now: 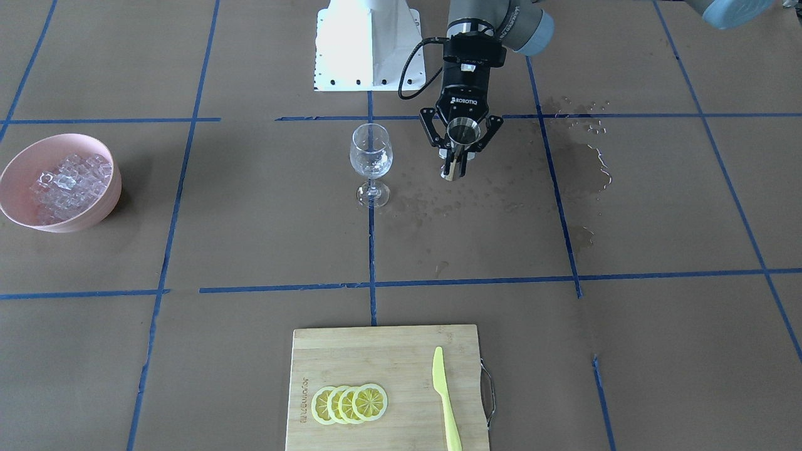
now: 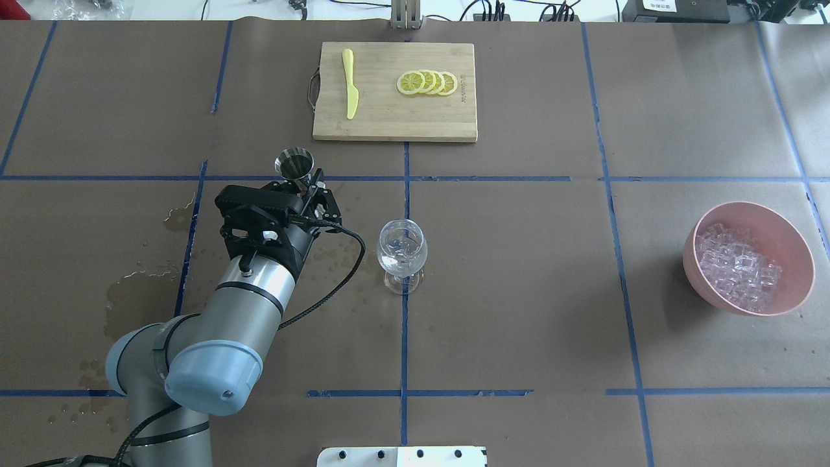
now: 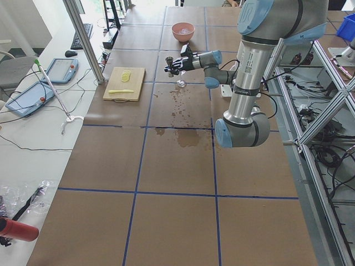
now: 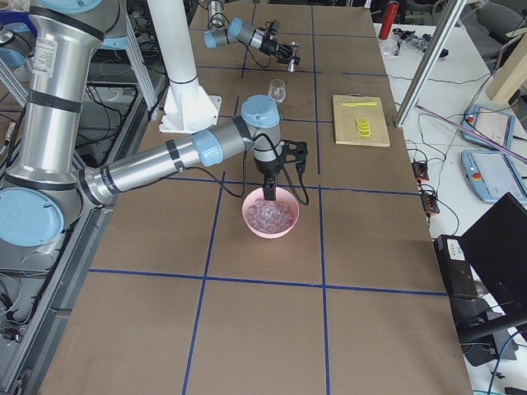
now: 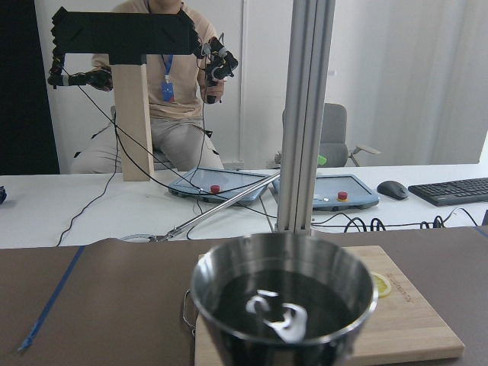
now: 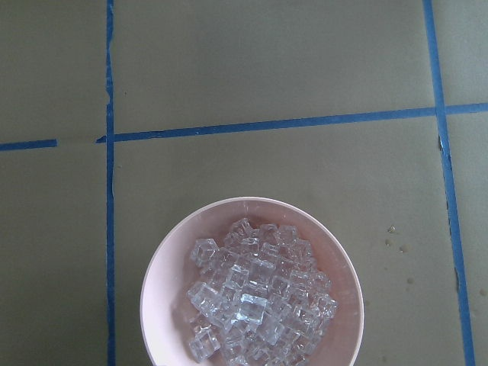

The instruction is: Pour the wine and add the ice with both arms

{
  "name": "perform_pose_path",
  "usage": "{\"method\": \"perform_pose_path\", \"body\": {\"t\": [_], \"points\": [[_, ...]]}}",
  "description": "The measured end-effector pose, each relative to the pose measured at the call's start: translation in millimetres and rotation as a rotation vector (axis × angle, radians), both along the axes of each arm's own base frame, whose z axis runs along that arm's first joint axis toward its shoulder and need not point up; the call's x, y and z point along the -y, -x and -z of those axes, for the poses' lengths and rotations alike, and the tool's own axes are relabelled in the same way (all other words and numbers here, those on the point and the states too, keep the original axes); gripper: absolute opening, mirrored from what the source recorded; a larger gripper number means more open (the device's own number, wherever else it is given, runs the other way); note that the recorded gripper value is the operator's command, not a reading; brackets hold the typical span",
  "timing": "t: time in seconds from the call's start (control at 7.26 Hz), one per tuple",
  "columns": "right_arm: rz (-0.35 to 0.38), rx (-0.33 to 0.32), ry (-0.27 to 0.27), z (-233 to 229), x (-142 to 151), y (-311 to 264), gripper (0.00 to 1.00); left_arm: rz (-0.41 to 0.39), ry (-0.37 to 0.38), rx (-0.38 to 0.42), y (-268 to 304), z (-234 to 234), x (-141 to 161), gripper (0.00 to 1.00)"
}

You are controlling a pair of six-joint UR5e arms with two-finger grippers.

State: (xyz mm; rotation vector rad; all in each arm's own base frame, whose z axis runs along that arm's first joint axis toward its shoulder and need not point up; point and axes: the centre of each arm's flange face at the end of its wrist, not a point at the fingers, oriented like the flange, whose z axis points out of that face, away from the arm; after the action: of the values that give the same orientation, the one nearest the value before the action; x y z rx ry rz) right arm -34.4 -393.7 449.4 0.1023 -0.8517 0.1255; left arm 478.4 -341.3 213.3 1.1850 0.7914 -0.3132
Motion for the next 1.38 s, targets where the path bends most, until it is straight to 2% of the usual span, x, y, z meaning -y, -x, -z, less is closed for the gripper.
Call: {"method": "perform_pose_path", "body": {"t": [0.69, 0.96, 1.38], "points": [[0.009, -0.005, -0.026, 9, -4, 7, 1.00, -0.058, -0.075, 0.138, -11, 15, -9, 0.00], [0.020, -0.024, -0.035, 9, -5, 23, 1.00, -0.069, -0.090, 0.177, -17, 14, -12, 0.00], [0.022, -0.023, -0.029, 9, -6, 32, 1.00, -0.114, -0.121, 0.213, -28, 20, -33, 0.00]]}}
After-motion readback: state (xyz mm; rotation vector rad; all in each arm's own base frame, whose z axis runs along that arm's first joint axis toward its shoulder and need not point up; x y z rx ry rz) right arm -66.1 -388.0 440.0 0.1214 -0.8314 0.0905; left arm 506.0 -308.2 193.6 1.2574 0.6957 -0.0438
